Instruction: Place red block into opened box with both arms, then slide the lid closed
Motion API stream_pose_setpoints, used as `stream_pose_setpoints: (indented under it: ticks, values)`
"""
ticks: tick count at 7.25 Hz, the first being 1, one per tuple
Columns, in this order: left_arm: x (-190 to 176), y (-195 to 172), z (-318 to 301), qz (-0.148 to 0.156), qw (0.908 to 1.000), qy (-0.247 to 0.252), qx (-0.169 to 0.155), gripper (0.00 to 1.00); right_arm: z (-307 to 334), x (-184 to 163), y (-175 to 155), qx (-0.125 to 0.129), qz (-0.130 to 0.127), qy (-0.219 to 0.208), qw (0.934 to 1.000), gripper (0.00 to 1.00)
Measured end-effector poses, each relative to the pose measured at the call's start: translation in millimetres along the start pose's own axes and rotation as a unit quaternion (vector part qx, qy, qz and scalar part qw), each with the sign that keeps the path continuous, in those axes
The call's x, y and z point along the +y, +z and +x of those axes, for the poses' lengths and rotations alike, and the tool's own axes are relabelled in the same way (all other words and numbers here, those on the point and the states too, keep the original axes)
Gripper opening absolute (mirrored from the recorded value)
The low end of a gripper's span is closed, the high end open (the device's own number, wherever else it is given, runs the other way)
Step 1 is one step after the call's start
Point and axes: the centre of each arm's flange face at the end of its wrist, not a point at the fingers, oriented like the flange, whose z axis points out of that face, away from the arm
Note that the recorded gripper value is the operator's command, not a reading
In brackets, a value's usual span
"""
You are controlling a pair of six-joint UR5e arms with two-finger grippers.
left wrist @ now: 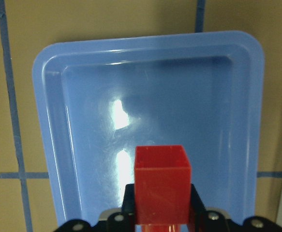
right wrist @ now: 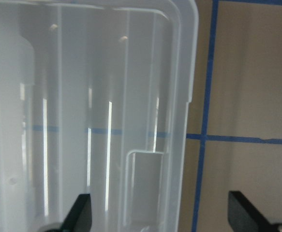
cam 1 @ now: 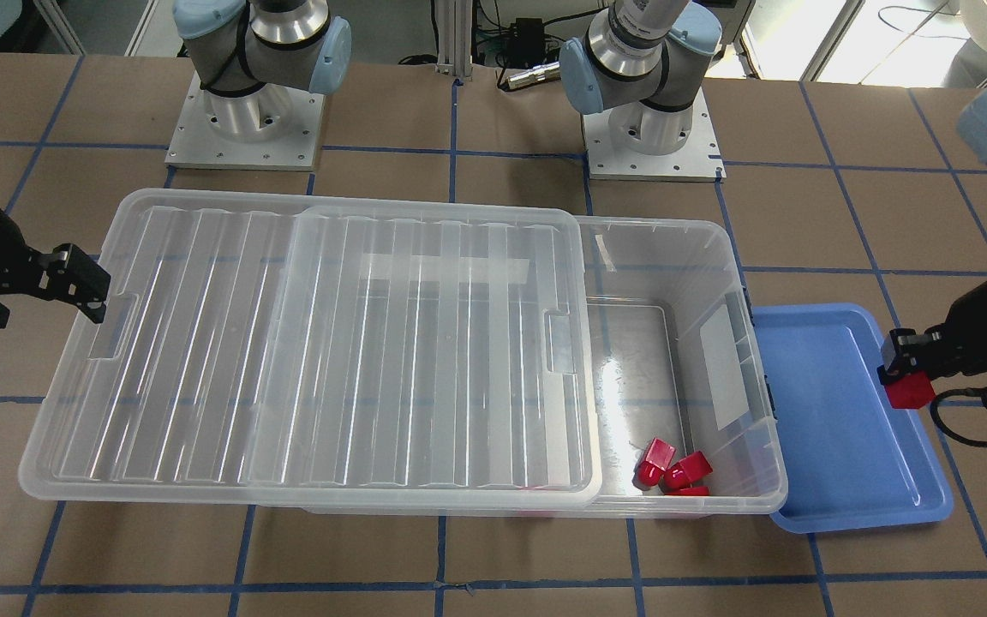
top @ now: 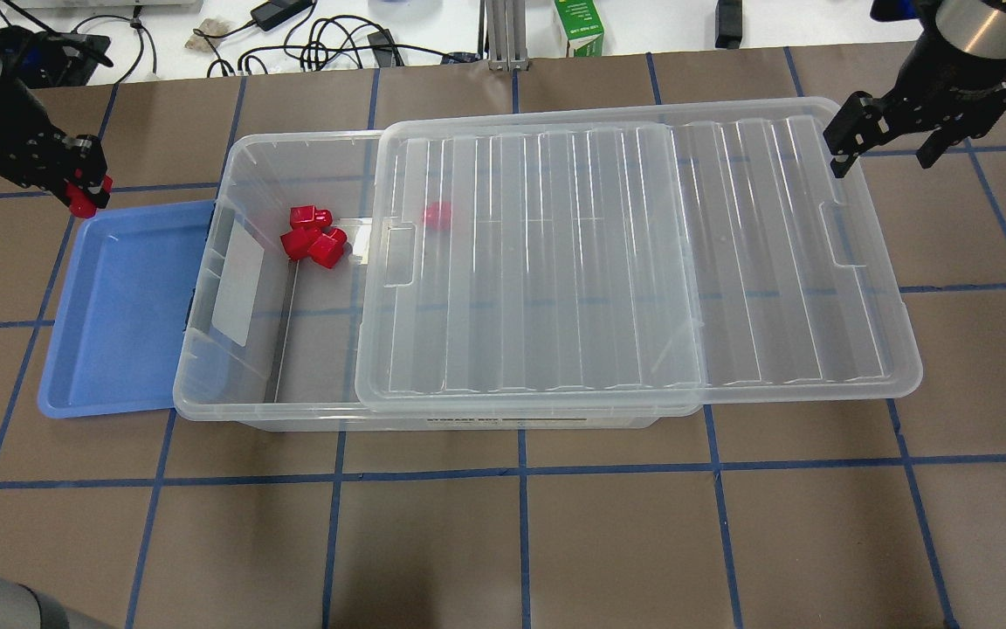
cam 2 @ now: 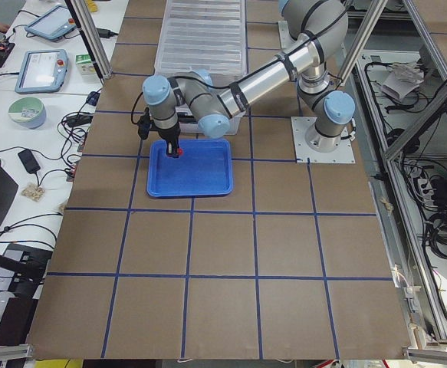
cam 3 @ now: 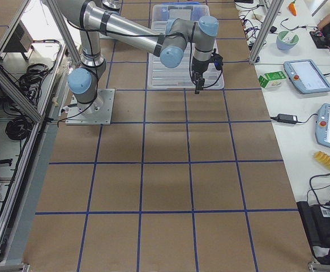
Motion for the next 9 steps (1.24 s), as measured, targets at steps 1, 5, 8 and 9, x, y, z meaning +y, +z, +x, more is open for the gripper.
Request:
stream_pose_setpoints:
  ticks: [1, 5, 8, 9]
  values:
    - [7.8, -27.8, 54.0, 0.005, 0.9997, 0.023, 0.004, 0.01, -26.9, 14.0, -30.8, -0.023, 0.003, 0.028, 0.9993, 1.0]
    - [49.9, 30.2, 197.7, -0.037, 0.9992, 0.005, 0.013, 0.0, -149.2, 62.6, -65.0, -0.013, 0.002, 0.083, 0.9965, 1.0]
    - [59.5, 105.9, 207.7, -0.035, 0.9992, -0.013, 0.012, 0.0, -152.7, 71.1, -57.5, 0.014, 0.005, 0.082, 0.9965, 1.0]
    - [63.8, 131.9, 206.3, -0.027, 0.9994, -0.017, 0.011, 0.0, -152.6, 70.1, -57.5, 0.015, 0.006, 0.082, 0.9965, 1.0]
